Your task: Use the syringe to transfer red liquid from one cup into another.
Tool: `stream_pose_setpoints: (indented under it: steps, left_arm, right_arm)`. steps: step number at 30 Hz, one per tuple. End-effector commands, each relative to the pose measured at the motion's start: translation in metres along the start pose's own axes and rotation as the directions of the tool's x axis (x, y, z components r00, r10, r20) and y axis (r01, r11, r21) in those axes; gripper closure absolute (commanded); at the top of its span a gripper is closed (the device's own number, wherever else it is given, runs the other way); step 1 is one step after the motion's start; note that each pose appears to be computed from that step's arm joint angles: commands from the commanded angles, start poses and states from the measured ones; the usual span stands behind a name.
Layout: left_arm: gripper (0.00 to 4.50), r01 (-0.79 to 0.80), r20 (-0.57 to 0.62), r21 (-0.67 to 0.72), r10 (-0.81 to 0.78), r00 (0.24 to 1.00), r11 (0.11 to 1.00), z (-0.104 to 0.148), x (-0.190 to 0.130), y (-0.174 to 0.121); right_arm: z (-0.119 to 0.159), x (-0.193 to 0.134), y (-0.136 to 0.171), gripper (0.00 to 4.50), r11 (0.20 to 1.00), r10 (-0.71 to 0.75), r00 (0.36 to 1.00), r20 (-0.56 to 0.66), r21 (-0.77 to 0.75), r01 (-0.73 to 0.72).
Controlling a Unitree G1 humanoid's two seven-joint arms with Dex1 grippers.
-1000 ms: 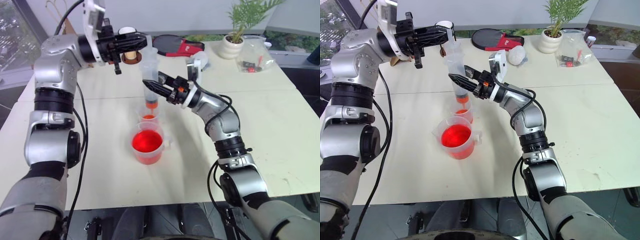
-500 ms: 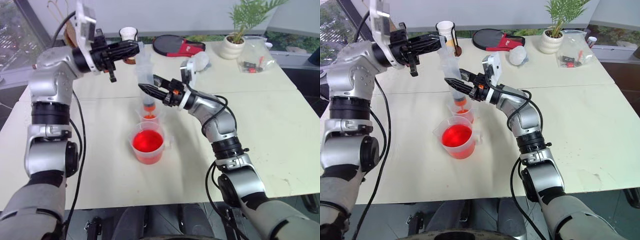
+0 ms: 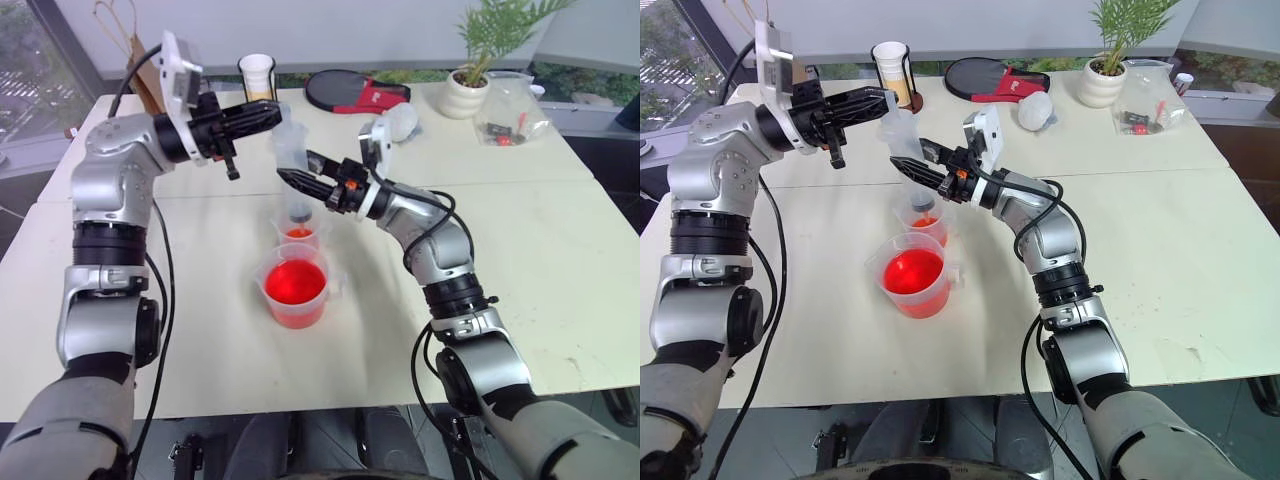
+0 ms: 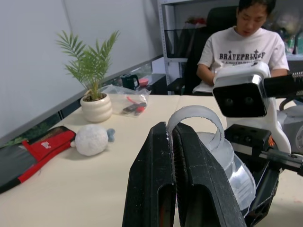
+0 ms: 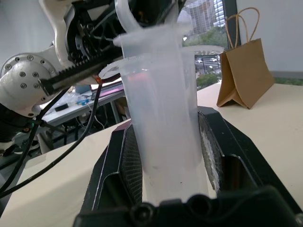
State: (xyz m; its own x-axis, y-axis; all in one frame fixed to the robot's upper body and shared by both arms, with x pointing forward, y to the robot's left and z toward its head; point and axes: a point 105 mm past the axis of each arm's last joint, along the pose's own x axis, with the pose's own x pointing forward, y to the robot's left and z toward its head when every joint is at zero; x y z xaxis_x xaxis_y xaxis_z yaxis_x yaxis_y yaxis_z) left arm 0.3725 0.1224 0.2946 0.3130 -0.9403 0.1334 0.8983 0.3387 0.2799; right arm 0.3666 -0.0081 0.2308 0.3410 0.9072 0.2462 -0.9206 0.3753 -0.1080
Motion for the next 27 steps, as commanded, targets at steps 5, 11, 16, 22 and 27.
stream_pose_setpoints:
  steps: [5, 11, 16, 22, 27]
  left_arm:
    - [4.44, 0.0, -0.109, -0.062, -0.007, 0.994, 0.998, -0.036, 0.004, -0.001]
    - [2.59, -0.088, 0.026, -0.092, 0.09, 0.996, 0.992, 0.004, -0.011, 0.021]
    - [2.16, -0.143, 0.118, -0.147, 0.161, 0.98, 0.979, 0.036, -0.053, 0.031]
    - [2.16, -0.133, -0.016, -0.137, 0.132, 0.991, 0.982, 0.025, -0.074, 0.005]
    - [2.16, 0.033, -0.163, -0.088, -0.047, 0.986, 0.996, 0.02, -0.058, -0.043]
  right_arm:
    - [0.078, 0.014, 0.022, 3.12, 0.982, 0.11, 0.97, 0.217, -0.177, -0.072]
    - [0.075, 0.014, 0.021, 3.12, 0.986, 0.099, 0.972, 0.213, -0.156, -0.066]
    - [0.08, 0.01, 0.018, 3.12, 0.99, 0.077, 0.968, 0.238, -0.131, -0.047]
    - [0.097, -0.001, -0.008, 3.12, 0.997, -0.057, 0.952, 0.3, -0.028, 0.068]
    - [0.114, -0.034, -0.048, 3.12, 0.972, -0.231, 0.962, 0.144, 0.084, 0.221]
